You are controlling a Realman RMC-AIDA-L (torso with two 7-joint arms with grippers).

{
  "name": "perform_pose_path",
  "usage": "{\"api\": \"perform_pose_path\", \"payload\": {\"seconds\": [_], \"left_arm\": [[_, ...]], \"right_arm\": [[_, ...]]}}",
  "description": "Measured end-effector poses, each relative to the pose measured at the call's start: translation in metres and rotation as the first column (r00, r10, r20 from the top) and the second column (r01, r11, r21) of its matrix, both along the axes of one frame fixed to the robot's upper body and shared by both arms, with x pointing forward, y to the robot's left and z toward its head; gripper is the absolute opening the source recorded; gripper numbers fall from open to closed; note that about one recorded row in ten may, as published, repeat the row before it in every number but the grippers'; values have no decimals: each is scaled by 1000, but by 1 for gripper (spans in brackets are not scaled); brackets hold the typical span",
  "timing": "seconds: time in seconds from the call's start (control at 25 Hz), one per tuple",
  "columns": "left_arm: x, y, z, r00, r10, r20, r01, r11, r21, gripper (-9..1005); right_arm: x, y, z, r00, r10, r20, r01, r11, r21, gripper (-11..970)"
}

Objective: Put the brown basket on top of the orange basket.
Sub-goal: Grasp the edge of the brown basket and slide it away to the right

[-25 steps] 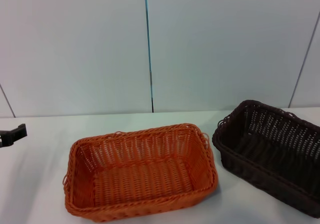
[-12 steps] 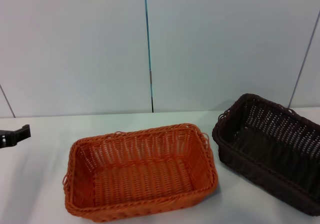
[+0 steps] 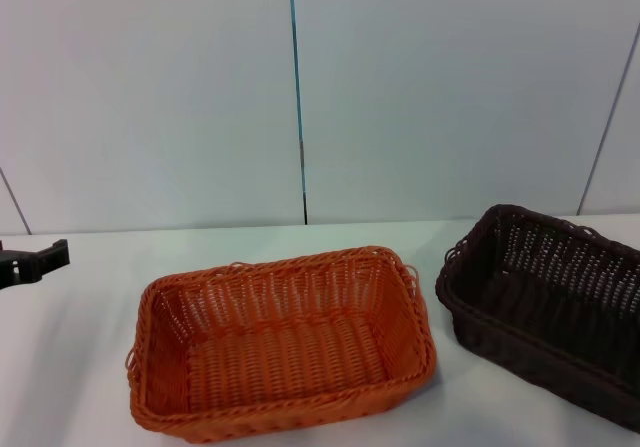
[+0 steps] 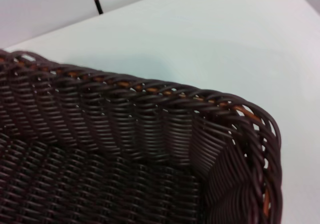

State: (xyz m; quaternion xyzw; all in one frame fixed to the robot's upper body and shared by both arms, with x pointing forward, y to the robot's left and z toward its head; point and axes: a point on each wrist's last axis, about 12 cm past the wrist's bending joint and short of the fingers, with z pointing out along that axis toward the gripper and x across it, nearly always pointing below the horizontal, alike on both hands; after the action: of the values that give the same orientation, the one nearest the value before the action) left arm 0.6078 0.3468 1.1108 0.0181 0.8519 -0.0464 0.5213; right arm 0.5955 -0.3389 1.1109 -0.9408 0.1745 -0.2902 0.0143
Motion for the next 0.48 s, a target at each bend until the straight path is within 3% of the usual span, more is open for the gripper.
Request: {"api": "perform_pose_path", "payload": {"seconds": [0.16,0.48], "left_arm": [[1,-1,1,1000,-3,3,3,1000,-1,908],[5,-4,0,1000,-19,-12,19,1000,17,908]], "right_arm": [[0,-1,0,1000,4,-7,-4,999,-35,382],[0,-1,-3,1000,-5,-14,4,999,-53,214]]}}
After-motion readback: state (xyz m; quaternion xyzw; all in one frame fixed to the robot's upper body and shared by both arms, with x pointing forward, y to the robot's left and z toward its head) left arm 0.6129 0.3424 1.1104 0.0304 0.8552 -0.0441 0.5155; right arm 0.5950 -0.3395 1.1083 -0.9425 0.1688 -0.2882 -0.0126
